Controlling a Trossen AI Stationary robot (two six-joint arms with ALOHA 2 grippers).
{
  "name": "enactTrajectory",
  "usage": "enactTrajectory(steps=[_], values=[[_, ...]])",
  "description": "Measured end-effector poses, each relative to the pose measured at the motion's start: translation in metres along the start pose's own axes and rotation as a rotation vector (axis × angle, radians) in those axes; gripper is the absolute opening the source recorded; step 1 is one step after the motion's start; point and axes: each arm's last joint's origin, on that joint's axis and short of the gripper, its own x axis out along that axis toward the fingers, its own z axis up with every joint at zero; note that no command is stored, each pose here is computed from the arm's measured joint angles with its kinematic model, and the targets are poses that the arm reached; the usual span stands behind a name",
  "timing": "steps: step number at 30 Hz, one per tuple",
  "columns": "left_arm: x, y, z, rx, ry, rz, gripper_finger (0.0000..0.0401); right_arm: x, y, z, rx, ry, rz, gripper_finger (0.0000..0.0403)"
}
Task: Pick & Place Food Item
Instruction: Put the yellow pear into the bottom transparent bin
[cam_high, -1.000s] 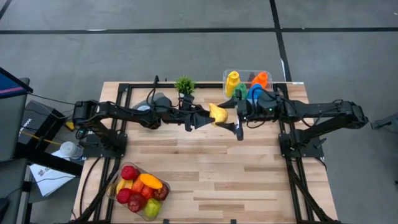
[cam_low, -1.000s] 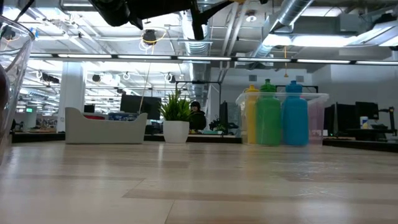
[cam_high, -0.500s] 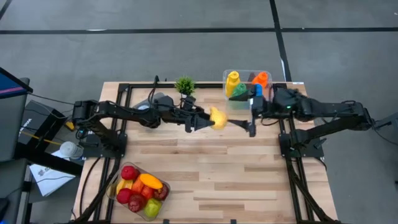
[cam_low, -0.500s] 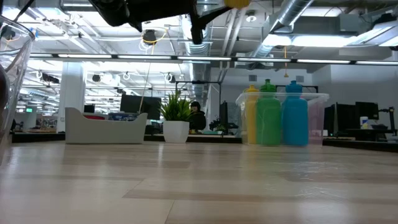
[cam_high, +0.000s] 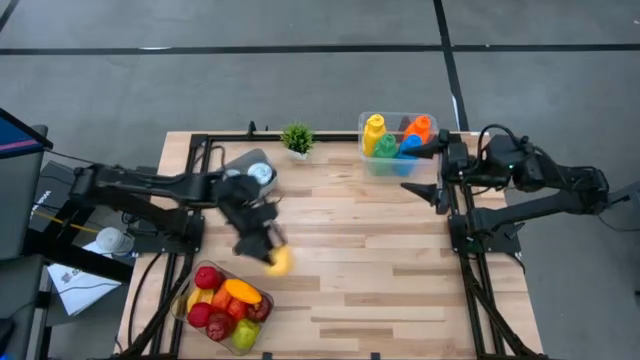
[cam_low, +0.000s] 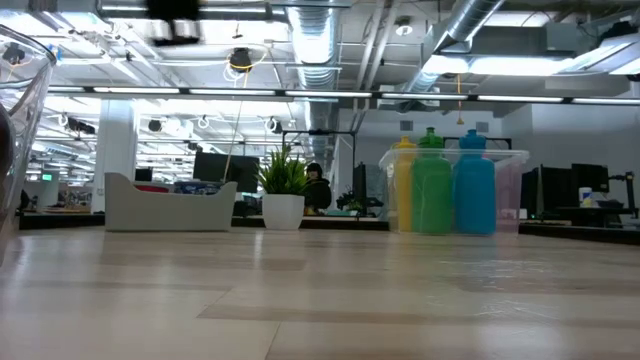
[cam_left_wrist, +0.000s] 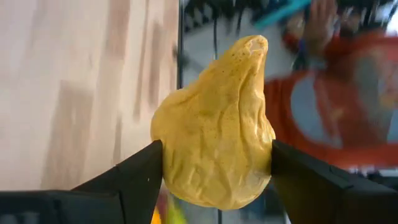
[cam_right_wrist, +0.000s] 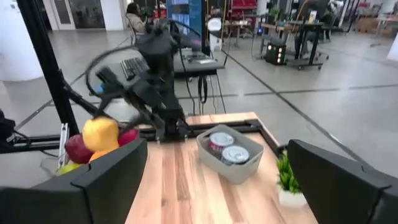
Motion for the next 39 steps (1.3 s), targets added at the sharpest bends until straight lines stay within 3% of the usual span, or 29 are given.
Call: enactTrajectory(steps=[5,9,18,22,27,33,39], values=[[-0.011,-0.024,-0.051,-0.004,0.188,0.11,0.0266,0.001,0.0,-0.005,-0.002,0.049,-0.002,0.0379],[-0.015,-0.033,-0.085,0.06,0.314,0.23,0.0266,0.006,0.001,-0.008,-0.007,0.081,-0.002,0.0379],[0.004,-0.041,-0.128,0.243,0.552,0.378,0.0266,0.015,-0.005,-0.017,-0.007,0.175,-0.046,0.0379],[0.017,-0.037,-0.138,0.245,0.653,0.451,0.0266,0.016,-0.007,-0.018,-0.005,0.187,-0.065,0.0379],[0.033,-0.032,-0.139,0.229,0.68,0.487,0.0266,0.016,-0.01,-0.018,-0.001,0.189,-0.083,0.0379],[0.042,-0.031,-0.135,0.225,0.65,0.466,0.0276,0.016,-0.012,-0.019,0.001,0.191,-0.089,0.0379],[0.041,-0.031,-0.136,0.213,0.674,0.46,0.0312,0.016,-0.011,-0.019,0.0,0.191,-0.086,0.0379]])
